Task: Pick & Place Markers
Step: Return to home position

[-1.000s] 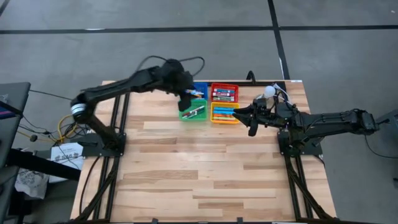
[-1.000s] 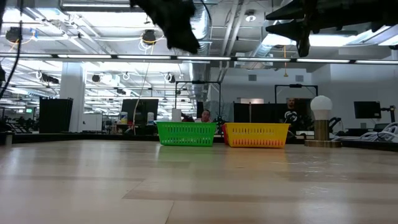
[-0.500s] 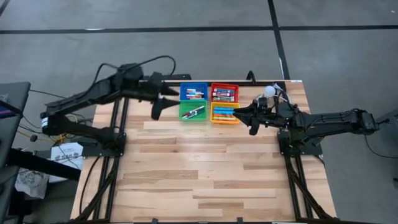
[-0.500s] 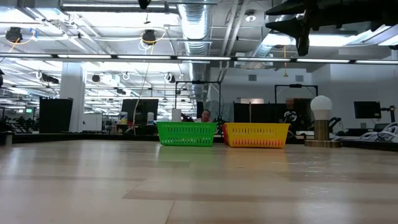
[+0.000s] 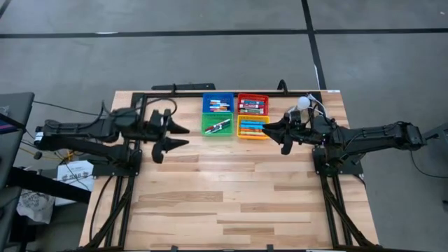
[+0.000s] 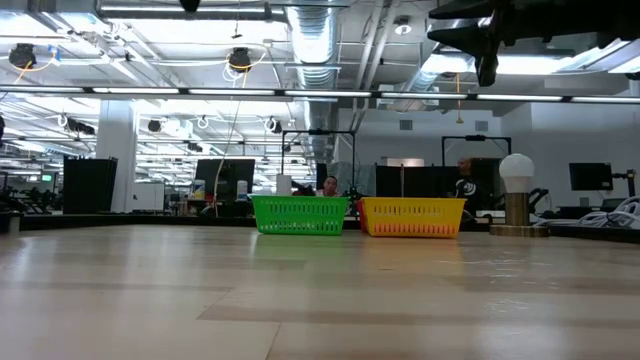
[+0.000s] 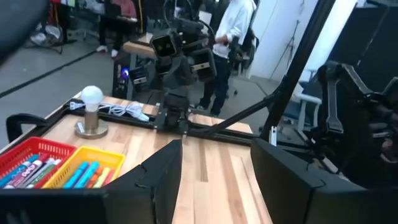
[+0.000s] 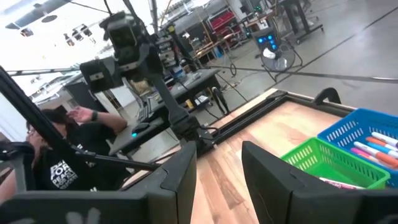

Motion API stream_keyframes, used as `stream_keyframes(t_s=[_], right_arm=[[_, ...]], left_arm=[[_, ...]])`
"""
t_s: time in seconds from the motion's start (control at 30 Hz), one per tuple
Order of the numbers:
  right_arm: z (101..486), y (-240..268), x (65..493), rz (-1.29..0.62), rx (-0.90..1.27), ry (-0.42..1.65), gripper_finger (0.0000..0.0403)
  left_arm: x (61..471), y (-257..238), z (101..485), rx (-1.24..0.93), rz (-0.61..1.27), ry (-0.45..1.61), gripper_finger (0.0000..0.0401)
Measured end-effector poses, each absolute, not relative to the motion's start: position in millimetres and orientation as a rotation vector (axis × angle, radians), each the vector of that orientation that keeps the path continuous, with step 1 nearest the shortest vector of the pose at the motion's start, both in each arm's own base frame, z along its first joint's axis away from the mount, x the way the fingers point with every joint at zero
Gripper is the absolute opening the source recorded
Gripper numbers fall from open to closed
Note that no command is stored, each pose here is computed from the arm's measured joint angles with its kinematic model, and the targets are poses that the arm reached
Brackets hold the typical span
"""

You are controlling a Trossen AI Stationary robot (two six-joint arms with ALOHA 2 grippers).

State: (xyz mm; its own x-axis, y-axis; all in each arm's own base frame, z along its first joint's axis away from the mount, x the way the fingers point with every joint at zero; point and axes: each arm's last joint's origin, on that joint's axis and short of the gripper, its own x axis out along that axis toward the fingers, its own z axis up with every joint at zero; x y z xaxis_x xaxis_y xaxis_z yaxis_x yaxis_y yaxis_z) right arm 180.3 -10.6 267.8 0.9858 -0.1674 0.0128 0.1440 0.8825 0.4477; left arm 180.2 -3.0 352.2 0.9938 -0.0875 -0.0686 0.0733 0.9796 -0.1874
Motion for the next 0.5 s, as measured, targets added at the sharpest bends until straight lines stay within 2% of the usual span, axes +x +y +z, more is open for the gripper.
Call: stream_keyframes(t_s=[0.23,0.5], right_arm=[[271,-10,177,-0.154,0.448,-0.069,0.0118],[287,-9,154,-0.135,0.390,-0.166,0.0118]], left_arm=[[161,-20,327,-0.190,-0.052,0.019,0.0191],[137,-22,307,-0.155,-0.115,-0.049,0.0191]])
